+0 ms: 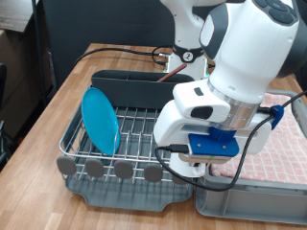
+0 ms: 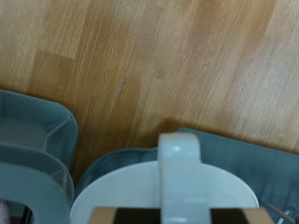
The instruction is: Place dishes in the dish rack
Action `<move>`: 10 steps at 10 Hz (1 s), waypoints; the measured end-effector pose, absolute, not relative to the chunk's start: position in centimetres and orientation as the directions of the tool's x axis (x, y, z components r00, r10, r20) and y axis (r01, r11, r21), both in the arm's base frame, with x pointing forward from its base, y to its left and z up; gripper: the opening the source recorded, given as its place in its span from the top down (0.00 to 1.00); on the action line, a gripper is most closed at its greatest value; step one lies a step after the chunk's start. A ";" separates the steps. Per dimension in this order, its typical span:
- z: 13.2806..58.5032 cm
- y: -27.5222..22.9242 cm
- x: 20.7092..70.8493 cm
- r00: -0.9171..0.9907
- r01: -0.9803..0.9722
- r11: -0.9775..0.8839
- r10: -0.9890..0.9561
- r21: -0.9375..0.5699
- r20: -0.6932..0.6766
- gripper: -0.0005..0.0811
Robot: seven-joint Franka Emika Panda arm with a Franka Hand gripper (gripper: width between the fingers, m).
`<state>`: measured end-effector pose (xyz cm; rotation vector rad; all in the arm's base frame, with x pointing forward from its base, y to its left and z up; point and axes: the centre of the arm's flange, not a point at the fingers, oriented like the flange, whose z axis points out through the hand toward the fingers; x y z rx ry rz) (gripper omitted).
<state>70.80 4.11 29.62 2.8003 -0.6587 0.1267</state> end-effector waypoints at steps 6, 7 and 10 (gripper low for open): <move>27.1 3.5 71.5 0.890 -0.456 -0.858 -0.441 0.235 0.116 0.90; 26.9 3.3 71.6 0.890 -0.455 -0.859 -0.441 0.234 0.114 0.90; 26.5 3.0 71.6 0.899 -0.437 -0.868 -0.426 0.237 0.102 0.88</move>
